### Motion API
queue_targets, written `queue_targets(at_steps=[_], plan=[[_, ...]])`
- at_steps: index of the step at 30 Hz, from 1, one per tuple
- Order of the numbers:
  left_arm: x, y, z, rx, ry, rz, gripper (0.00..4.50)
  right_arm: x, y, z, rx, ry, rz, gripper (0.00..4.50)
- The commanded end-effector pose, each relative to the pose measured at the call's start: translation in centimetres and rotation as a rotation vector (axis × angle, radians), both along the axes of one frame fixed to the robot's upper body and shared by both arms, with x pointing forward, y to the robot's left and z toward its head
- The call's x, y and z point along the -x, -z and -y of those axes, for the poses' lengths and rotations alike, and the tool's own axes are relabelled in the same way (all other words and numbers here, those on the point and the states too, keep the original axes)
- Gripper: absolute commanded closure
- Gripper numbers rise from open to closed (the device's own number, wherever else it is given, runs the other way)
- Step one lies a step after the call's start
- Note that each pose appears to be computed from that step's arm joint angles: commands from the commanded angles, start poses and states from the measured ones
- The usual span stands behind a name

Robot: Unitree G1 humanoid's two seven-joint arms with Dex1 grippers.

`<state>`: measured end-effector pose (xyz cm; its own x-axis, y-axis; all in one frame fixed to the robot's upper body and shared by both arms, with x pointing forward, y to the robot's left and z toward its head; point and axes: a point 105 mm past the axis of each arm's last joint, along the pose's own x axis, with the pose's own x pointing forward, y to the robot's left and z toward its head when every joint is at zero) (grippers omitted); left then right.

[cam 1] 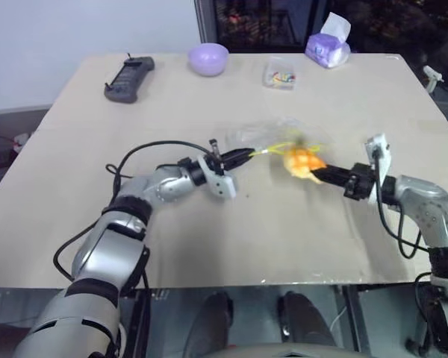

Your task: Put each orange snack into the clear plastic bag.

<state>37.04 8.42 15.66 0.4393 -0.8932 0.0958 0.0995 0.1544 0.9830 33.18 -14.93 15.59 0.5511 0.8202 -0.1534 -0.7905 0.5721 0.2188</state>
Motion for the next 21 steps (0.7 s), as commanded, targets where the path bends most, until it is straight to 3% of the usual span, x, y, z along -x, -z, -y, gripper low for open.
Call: queue_targets(at_steps=[1,11,15,18,21], plan=[[0.3,-1.2,0.5,0.022,0.038,0.045,4.5,-0.2,-1.9,-0.3,-0.008,-0.004,0.061,4.46],[1.0,-0.8,1.0,0.01,0.082,0.045,4.5,-1.0,-1.4,0.5,-0.005,0.043,0.033,4.46],[1.1,-0.7,1.2,0.009,0.09,0.043,4.5,-2.7,-0.6,1.6,0.035,0.162,0.03,4.46],[1.1,-0.6,1.2,0.006,0.096,0.038,4.5,-1.1,-1.3,0.1,-0.017,0.037,0.046,4.46],[1.2,-0.6,1.2,0.004,0.097,0.037,4.5,-2.9,-0.4,1.6,0.01,0.182,0.021,4.46]])
